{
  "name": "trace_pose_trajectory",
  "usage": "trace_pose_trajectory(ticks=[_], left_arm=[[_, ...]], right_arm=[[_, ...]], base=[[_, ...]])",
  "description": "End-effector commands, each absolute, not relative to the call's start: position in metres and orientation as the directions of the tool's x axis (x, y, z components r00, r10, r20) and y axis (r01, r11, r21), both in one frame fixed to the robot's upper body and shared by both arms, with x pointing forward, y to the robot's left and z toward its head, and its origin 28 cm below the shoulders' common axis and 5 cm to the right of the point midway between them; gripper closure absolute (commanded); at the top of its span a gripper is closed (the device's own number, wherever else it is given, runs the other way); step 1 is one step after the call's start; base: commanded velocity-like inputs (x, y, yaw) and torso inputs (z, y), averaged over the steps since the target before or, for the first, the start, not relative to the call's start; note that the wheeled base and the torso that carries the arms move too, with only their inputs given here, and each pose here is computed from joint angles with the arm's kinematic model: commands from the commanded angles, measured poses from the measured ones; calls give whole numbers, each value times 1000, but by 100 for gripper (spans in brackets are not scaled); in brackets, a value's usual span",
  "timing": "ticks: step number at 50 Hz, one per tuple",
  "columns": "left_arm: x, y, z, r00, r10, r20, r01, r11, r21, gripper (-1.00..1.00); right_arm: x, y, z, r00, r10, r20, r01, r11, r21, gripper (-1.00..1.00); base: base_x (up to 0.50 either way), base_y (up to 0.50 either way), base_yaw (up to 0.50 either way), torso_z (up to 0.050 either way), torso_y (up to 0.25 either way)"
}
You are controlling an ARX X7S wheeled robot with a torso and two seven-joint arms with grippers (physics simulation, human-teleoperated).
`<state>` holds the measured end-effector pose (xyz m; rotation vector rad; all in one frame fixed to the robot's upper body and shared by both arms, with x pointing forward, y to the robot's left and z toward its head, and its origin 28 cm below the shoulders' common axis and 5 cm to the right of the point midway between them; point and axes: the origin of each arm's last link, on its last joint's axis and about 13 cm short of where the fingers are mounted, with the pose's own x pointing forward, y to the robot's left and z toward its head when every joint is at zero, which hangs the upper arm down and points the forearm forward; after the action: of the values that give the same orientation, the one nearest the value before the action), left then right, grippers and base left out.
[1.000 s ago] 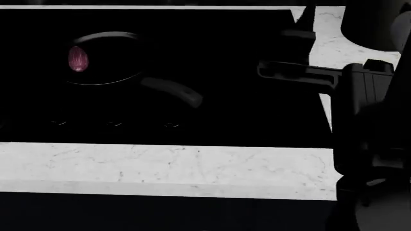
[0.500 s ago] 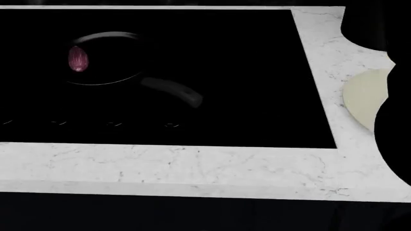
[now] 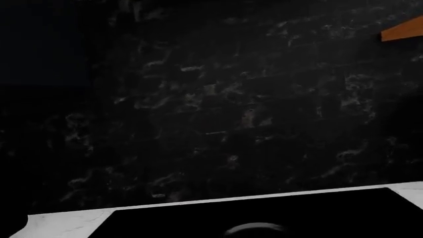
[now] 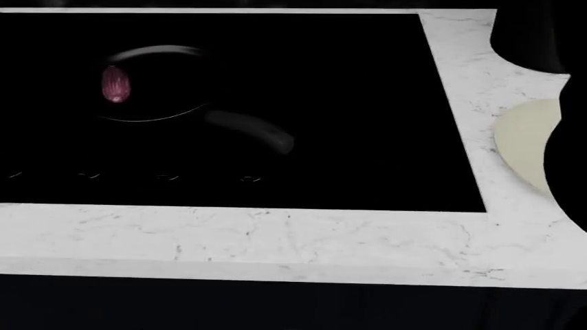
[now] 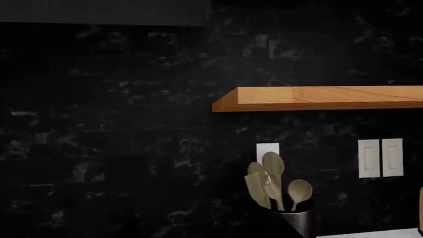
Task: Pick the eggplant from the pan and place it on the plate.
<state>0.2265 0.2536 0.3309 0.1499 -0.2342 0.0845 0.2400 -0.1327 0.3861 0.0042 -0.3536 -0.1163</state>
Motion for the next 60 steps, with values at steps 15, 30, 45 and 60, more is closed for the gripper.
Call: trace_pose_trajectory(ticks=[15,30,45,60], left_arm=[[234,255,326,976,48,212,-69,993,95,-100],[235,252,327,977,39,212,-62,993,101,-100],[238,252,325,976,32,214,-50,995,82,-100],[238,251,324,972,35,233,-67,989,130,-100]], right_arm=[[247,-133,382,954,-27,299,3,997,79,-100],[249,-141,376,960,-47,275,23,996,90,-100],[246,-145,377,957,-72,282,43,993,109,-100],[243,-147,379,954,-74,290,45,993,105,-100]], base=[[0,431,0,0,0],[0,404,0,0,0],[0,0,0,0,0],[0,0,0,0,-77]])
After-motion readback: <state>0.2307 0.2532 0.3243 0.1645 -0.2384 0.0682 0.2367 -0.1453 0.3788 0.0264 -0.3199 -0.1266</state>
